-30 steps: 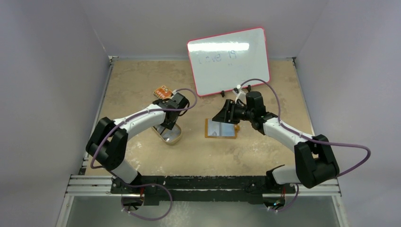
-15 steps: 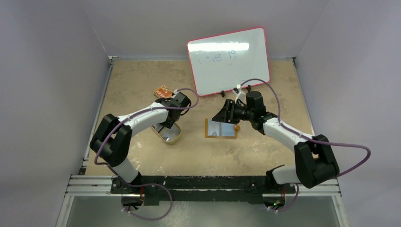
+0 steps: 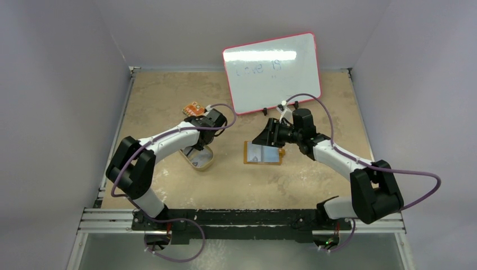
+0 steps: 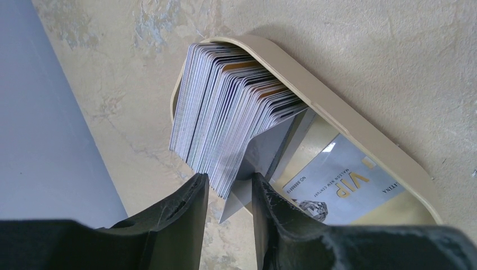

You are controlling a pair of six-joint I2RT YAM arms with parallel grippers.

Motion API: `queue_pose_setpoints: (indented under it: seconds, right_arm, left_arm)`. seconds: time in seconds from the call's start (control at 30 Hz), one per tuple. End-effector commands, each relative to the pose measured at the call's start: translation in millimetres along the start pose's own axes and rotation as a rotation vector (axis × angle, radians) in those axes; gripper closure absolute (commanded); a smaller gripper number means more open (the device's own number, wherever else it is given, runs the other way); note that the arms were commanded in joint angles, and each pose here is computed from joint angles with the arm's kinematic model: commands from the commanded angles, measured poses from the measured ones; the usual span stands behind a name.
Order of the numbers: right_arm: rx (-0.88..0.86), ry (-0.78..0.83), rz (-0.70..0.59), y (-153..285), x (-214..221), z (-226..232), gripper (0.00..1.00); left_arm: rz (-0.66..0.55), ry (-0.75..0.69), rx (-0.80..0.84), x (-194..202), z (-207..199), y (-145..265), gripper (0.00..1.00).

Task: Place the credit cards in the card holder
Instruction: Pick up the credit card from the storage box.

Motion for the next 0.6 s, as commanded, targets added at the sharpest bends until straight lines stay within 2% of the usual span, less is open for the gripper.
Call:
queue_pose_setpoints:
  seconds: [0.0,0.17,0.43,0.57]
  right_arm:
    - [-0.061,0.036,-0.009,2,-5,13,0.37]
    - [-0.062,0.038,-0.009,3,-5,14,0.37]
    - [-0.05,0.03,-0.004,4,-1,11,0.37]
    - [-0.045,0.023,-0.001,7,1,10,0.36]
  left_arm:
    - [-0.048,0.031,-0.032,-10,14,11,0.69]
    - [-0.056,0.043,0.015,-12,12,16,0.74]
    - [-0.118,0.115,0.184,-21,7,38,1.0]
    - [-0.141,0.164,0.26,-23,7,52,1.0]
Point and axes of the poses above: each gripper's point midway between its finger pads, its own y axis back along the fingers, its own z axis along the line the jaws close on, x = y × z, the point moved 7 cm from there along y, back along the fingers, and after that the axes turned 14 degrees about -y, right-handed, at the moved point
